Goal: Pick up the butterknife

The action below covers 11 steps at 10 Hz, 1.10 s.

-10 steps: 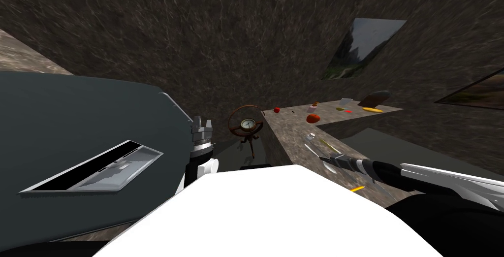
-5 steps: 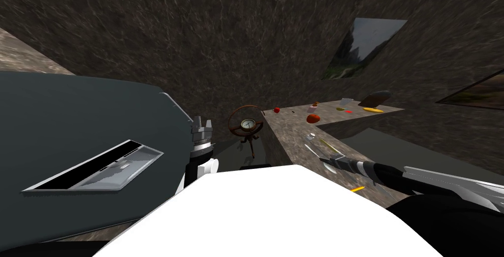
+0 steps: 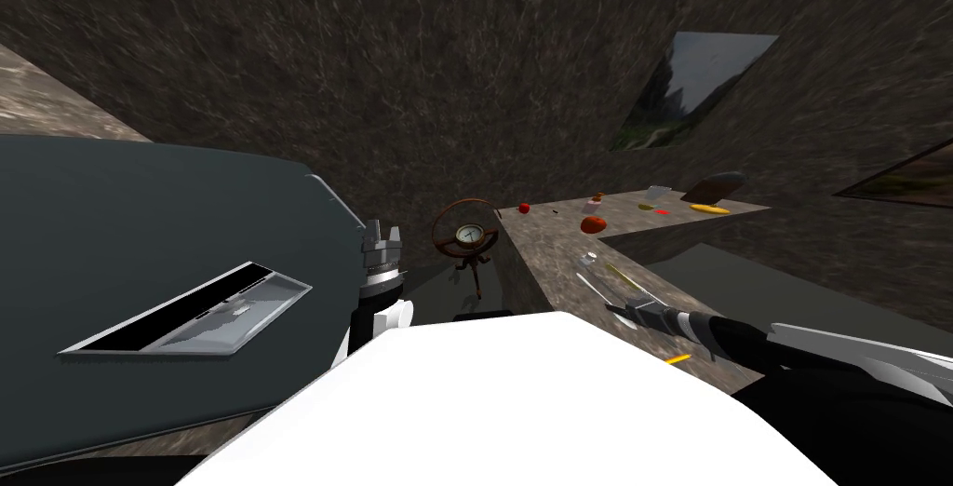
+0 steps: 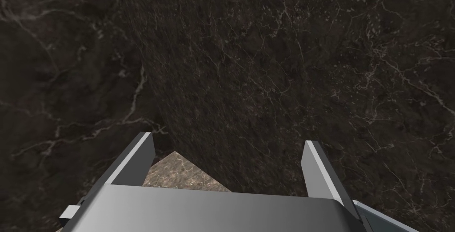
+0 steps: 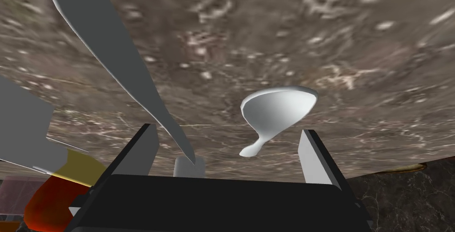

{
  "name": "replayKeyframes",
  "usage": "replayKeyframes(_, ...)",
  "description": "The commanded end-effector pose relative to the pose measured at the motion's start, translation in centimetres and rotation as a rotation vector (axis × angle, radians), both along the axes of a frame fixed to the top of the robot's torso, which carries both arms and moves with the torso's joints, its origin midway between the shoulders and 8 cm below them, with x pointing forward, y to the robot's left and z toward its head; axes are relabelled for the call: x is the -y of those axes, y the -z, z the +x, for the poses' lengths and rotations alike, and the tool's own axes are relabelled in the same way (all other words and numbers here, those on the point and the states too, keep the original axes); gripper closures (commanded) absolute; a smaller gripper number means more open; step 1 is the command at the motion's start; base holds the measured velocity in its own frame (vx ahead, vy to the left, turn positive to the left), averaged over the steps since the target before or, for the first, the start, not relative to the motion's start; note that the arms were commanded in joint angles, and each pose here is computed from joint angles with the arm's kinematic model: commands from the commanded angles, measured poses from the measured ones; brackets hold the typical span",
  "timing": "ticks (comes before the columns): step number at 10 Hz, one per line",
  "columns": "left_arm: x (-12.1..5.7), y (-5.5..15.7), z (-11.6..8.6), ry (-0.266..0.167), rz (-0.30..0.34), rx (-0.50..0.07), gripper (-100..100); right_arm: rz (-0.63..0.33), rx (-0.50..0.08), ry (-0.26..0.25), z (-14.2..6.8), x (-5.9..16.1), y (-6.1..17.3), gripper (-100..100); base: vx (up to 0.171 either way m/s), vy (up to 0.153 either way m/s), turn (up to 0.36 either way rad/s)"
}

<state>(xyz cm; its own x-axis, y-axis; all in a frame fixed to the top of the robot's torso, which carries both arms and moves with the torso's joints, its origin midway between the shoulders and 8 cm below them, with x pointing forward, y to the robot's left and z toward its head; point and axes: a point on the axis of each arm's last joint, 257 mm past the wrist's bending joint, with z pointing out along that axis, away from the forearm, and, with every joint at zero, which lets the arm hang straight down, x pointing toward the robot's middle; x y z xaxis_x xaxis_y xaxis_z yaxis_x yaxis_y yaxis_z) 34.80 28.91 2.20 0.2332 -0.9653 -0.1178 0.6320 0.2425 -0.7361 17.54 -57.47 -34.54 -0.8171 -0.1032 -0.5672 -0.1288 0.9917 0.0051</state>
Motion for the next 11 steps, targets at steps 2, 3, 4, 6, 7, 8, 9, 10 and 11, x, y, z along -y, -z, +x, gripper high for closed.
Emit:
replayKeyframes(2,0.0,0.0,0.0,0.000,0.000,0.000,0,0.003,0.009,0.017,0.2,0.0,-0.2,-100,0.006,0.004,-0.014)
replayKeyframes(3,0.0,0.0,0.0,0.000,0.000,0.000,0,0.003,0.009,0.017,0.2,0.0,-0.2,-100,-0.012,-0.012,0.039)
replayKeyframes(4,0.0,0.0,0.0,0.000,0.000,0.000,0,0.003,0.009,0.017,0.2,0.0,-0.2,-100,-0.004,-0.004,0.013)
replayKeyframes(6,0.0,0.0,0.0,0.000,0.000,0.000,0,0.003,0.009,0.017,0.2,0.0,-0.2,-100,0.002,0.002,-0.006)
replayKeyframes(7,0.0,0.0,0.0,0.000,0.000,0.000,0,0.003,0.009,0.017,0.2,0.0,-0.2,-100,0.000,0.000,0.000)
replayKeyframes(8,0.0,0.0,0.0,0.000,0.000,0.000,0,0.003,0.009,0.017,0.2,0.0,-0.2,-100,0.000,0.000,0.000)
replayKeyframes(9,0.0,0.0,0.0,0.000,0.000,0.000,0,0.004,0.010,0.021,-0.2,-0.2,0.0,-100,0.007,-0.007,0.041)
replayKeyframes(10,0.0,0.0,0.0,0.000,0.000,0.000,0,0.007,0.012,0.028,-0.6,-0.4,0.2,-100,0.020,-0.016,0.060)
replayKeyframes(11,0.0,0.0,0.0,0.000,0.000,0.000,0,0.011,0.012,0.037,-0.9,-0.5,0.4,-100,0.018,-0.015,0.053)
